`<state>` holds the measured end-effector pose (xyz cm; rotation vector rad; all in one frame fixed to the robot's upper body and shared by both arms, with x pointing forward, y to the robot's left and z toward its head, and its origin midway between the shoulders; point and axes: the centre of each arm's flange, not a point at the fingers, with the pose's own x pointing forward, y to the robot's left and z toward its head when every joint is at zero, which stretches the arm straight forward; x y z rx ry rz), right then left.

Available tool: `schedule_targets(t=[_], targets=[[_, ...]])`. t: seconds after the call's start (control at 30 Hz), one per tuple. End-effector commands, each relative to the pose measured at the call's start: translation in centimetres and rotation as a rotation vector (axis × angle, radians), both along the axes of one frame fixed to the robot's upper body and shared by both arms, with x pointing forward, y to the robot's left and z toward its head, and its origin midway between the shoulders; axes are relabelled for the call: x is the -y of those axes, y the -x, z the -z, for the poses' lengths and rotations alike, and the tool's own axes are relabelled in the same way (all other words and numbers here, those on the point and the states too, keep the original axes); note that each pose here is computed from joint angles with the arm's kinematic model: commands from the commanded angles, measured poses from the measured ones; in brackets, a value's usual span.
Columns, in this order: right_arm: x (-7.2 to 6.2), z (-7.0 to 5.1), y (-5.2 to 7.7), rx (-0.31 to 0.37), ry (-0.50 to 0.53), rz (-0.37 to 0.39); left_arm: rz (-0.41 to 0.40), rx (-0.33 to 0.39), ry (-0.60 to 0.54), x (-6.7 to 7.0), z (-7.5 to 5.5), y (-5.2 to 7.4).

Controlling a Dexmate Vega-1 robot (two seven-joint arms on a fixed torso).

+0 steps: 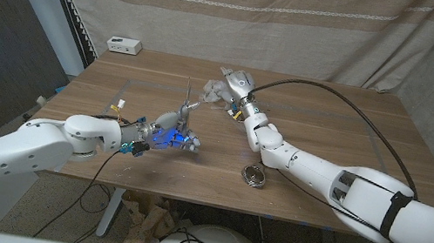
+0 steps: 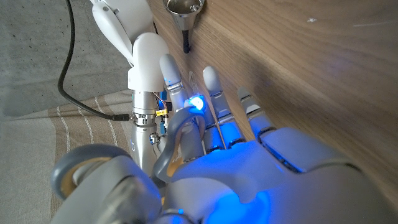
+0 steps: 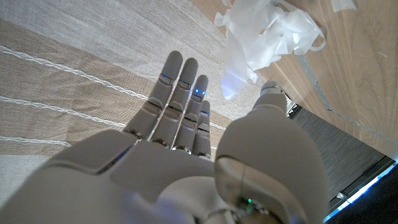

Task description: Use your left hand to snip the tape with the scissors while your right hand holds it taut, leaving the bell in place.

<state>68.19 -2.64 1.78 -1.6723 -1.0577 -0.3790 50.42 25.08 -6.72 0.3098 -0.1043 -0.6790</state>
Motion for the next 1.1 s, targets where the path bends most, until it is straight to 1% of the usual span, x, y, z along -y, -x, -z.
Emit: schedule_targets(t=[0.03, 0.17, 0.27, 0.43, 0.57, 0.7, 0.87, 0.97, 1.1], targets=[[0.1, 0.4, -1.2, -0.05, 0.016, 0.06, 0.003, -0.001, 0.001, 0.0, 0.1, -0.2], [-0.1, 0.5, -1.4, -0.052, 0.027, 0.085, 0.004, 0.001, 0.003, 0.0, 0.0, -0.1], [0.0, 0.4, -1.4, -0.055, 0.021, 0.083, 0.004, 0.001, 0.006, 0.0, 0.0, 0.0], [0.3, 0.4, -0.9, -0.038, -0.005, 0.037, 0.006, 0.004, 0.005, 0.1, 0.0, 0.0], [0.5, 0.4, -0.7, -0.053, -0.038, 0.004, 0.006, 0.008, 0.003, 0.1, -0.1, -0.1], [1.0, 0.3, -0.5, -0.073, -0.095, -0.028, 0.006, 0.008, 0.001, 0.1, -0.1, 0.0], [2.3, -0.3, 0.0, -0.069, -0.195, -0.076, 0.007, 0.011, -0.001, 0.2, -0.1, 0.0], [3.3, -0.9, 0.6, -0.057, -0.273, -0.109, 0.008, 0.013, -0.002, 0.3, -0.2, 0.1], [5.1, -1.9, 1.4, -0.062, -0.398, -0.164, 0.01, 0.015, -0.004, 0.3, -0.2, 0.0]])
